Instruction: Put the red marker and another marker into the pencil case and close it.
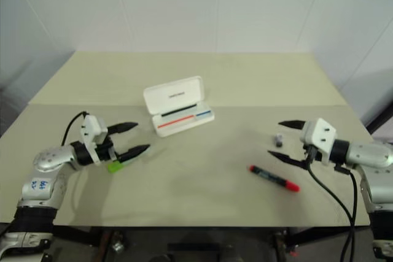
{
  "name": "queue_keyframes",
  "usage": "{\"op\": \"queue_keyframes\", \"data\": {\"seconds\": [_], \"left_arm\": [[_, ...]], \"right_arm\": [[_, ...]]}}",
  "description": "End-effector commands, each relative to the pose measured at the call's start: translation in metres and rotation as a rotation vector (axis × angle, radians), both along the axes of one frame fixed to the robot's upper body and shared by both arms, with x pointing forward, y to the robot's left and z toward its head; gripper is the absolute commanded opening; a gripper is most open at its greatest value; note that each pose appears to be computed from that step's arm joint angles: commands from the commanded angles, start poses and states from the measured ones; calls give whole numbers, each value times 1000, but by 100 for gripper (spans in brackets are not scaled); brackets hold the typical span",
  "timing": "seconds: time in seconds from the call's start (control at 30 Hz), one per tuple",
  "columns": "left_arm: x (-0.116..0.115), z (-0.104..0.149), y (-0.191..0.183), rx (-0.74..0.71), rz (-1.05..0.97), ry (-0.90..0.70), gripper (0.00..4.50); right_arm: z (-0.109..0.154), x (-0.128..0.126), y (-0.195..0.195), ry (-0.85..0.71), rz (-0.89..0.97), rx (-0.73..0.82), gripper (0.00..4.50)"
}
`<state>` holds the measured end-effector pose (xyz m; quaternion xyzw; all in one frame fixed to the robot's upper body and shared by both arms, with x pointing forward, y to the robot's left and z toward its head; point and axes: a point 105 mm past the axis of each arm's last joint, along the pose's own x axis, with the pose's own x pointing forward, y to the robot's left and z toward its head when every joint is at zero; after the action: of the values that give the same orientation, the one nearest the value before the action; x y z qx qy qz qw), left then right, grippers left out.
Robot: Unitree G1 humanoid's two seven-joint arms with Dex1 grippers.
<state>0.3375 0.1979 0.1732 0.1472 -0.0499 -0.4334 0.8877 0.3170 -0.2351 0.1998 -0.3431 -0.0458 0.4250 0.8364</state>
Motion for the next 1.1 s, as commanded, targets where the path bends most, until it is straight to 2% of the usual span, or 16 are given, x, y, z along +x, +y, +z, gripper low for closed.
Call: {"op": "queue_keyframes", "data": {"seconds": [0.03,0.3,0.43,0.7,0.8,0.93,1.1], "left_arm": [[-5,11,4,29,-13,-35,448],[-9,12,1,84,-79,21,448],[-11,17,11,129,-96,12,448],[6,40,9,185,-108,-47,448],[15,45,8,218,-107,-64,385],[25,61,-2,243,-112,-111,261],[35,57,-14,290,-151,-101,261]], "right_arm": [[8,1,7,-39,23,11,450],[-1,-2,21,-1,61,46,450],[-7,-7,35,14,106,58,450],[-1,-22,64,12,185,101,450],[0,-21,70,-3,180,115,450],[2,-25,78,-20,170,163,450],[-2,-31,87,-15,176,176,450]]}}
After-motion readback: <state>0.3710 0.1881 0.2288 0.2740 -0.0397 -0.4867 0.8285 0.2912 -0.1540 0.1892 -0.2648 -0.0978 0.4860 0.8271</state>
